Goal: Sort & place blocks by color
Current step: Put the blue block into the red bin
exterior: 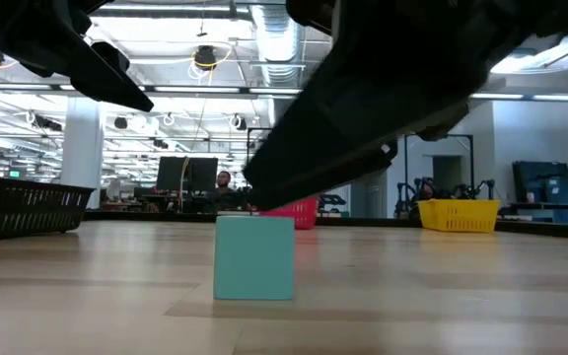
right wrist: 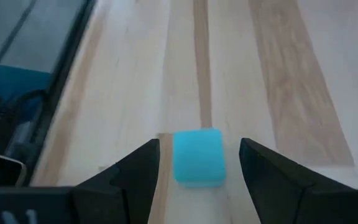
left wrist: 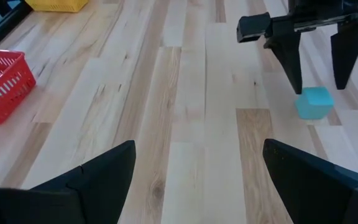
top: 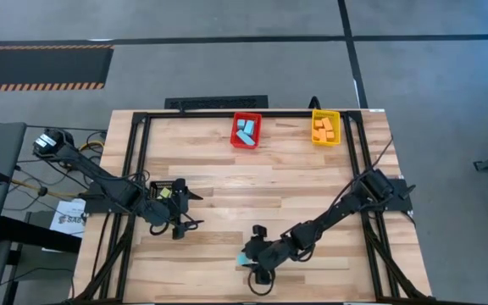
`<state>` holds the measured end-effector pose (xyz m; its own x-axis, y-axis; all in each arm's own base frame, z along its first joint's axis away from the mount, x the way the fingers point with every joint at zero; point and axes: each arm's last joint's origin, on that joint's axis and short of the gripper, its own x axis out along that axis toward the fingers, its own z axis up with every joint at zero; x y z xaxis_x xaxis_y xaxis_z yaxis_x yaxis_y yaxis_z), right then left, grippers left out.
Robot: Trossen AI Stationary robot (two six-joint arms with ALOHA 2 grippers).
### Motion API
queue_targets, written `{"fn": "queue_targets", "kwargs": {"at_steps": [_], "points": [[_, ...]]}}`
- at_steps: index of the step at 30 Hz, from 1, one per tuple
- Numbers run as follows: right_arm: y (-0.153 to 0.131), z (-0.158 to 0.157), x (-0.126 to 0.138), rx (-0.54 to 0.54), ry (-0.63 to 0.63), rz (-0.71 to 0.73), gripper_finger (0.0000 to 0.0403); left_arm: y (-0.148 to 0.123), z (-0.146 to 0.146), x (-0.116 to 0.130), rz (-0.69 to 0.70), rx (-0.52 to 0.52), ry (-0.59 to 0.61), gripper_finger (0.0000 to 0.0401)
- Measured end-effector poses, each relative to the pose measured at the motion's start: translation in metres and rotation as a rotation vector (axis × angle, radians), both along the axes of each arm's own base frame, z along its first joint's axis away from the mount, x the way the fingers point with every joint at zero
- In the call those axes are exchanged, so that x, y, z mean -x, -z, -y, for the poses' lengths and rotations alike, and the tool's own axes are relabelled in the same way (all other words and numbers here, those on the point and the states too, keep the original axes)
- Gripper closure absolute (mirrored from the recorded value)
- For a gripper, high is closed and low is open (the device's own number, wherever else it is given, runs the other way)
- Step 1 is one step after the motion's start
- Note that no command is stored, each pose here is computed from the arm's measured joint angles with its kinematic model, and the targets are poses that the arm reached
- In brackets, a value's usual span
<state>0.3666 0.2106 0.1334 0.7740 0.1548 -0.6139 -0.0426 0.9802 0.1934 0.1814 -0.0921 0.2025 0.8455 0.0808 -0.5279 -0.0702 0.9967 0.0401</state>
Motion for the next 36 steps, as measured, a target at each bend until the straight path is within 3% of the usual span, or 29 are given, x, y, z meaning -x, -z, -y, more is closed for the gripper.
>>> {"fn": "queue_targets", "kwargs": {"at_steps": [24, 36], "points": [[0.0, -0.011, 0.009, 0.077, 0.082, 0.037, 0.0159, 0.0, 0.0, 0.0, 0.002, 0.016, -0.006, 0.006], [0.035, -0.015, 0.0, 0.037, 0.079, 0.041, 0.0159, 0.0, 0.001, 0.0, -0.004, 0.033, 0.004, 0.006]]}}
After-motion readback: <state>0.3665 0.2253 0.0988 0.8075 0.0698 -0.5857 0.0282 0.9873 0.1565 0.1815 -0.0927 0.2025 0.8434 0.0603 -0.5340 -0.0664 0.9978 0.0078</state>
